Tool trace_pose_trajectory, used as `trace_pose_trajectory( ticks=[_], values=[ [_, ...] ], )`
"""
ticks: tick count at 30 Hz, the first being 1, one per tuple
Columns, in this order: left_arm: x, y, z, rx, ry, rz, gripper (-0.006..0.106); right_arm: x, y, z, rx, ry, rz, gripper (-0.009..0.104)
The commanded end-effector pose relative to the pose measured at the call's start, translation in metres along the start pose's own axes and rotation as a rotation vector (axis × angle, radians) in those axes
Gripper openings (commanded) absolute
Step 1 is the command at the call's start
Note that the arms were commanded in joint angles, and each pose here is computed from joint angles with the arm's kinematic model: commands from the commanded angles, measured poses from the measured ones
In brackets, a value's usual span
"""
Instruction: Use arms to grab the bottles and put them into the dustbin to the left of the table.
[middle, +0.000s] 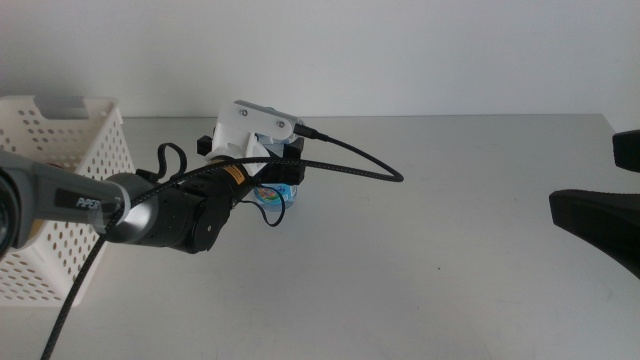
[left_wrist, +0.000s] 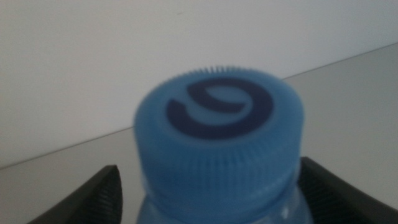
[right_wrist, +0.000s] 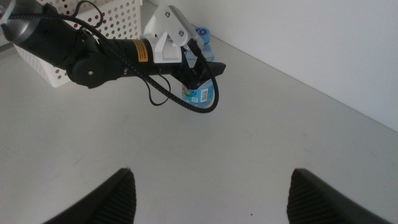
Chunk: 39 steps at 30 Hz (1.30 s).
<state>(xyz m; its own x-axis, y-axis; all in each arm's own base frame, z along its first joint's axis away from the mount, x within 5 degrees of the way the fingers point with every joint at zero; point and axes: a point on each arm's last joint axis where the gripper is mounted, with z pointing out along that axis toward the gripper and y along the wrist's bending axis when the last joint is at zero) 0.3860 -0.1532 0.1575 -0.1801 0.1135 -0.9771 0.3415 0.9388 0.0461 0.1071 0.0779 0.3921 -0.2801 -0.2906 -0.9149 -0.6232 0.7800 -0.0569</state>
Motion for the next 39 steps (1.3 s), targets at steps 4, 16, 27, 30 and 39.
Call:
trace_pose_trajectory(
  ticks=[4, 16, 27, 30, 39],
  values=[
    [-0.025, 0.002, 0.001, -0.009, -0.162, -0.016, 0.091, -0.016, -0.001, -0.007, 0.014, -0.111, -0.012, 0.062],
    [-0.014, 0.001, 0.004, -0.007, -0.136, -0.022, 0.078, -0.016, -0.001, -0.007, 0.014, -0.111, -0.012, 0.062],
    [-0.016, -0.002, -0.001, 0.034, -0.005, -0.029, 0.014, -0.016, -0.001, -0.007, 0.014, -0.111, -0.012, 0.062],
    [-0.036, -0.003, -0.012, 0.059, 0.033, 0.007, -0.002, -0.016, -0.001, -0.007, 0.014, -0.111, -0.012, 0.062],
    [-0.129, 0.025, -0.054, 0.004, 0.231, -0.006, -0.002, -0.016, -0.001, -0.007, 0.014, -0.111, -0.012, 0.062]
  ],
)
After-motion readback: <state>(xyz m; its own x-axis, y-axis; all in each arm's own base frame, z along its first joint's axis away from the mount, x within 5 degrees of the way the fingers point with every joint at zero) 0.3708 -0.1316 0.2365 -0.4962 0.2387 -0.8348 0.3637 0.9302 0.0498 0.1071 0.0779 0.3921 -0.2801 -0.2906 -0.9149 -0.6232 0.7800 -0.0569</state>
